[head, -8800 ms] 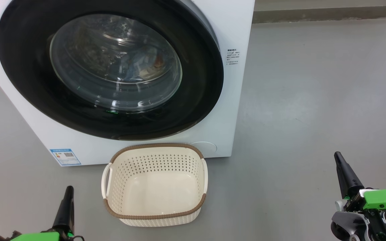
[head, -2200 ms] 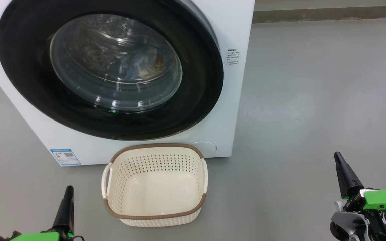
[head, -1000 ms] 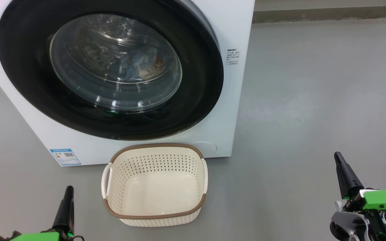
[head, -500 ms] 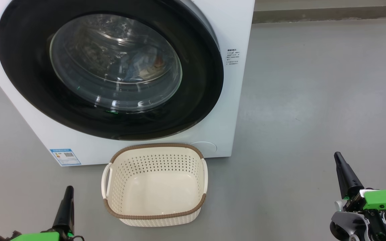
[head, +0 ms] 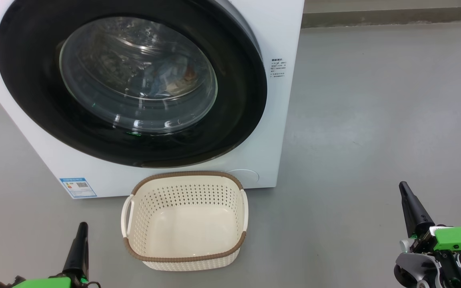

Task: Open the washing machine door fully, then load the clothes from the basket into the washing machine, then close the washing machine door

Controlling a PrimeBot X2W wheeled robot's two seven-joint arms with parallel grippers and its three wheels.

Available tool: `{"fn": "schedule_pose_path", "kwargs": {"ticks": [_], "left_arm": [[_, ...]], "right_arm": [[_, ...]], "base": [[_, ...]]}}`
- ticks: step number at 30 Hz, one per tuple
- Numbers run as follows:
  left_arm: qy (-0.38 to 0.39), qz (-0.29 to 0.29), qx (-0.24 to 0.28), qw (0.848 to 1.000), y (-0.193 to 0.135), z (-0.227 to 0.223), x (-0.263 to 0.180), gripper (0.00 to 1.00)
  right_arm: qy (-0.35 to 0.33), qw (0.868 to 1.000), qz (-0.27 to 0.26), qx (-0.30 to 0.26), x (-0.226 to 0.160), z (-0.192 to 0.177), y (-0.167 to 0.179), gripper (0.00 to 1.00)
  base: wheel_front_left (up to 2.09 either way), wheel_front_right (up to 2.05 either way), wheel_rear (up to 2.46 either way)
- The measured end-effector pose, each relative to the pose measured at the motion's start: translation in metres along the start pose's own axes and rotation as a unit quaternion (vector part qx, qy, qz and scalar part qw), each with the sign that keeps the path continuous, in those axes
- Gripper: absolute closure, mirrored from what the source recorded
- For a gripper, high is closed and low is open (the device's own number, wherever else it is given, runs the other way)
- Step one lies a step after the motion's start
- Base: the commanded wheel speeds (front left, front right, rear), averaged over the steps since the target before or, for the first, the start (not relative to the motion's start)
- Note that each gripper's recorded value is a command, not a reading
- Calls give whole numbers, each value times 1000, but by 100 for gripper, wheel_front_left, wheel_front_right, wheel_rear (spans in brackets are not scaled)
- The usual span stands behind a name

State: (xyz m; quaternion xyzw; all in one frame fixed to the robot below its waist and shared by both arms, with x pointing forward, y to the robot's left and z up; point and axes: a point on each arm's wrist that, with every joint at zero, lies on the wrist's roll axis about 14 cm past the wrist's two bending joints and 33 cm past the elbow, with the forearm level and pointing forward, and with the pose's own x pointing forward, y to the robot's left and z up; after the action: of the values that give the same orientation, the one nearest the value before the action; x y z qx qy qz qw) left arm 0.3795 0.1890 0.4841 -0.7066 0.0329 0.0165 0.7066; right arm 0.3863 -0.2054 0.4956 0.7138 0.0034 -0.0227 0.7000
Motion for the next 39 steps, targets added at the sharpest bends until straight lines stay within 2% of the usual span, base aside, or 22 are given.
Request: {"fn": "schedule_pose_path", "kwargs": {"ticks": [39], "left_arm": [[0, 0, 0, 1000, 0, 0, 0, 100]], "right_arm": [[0, 1000, 0, 0, 0, 0, 0, 100]], "base": [[0, 0, 0]]}}
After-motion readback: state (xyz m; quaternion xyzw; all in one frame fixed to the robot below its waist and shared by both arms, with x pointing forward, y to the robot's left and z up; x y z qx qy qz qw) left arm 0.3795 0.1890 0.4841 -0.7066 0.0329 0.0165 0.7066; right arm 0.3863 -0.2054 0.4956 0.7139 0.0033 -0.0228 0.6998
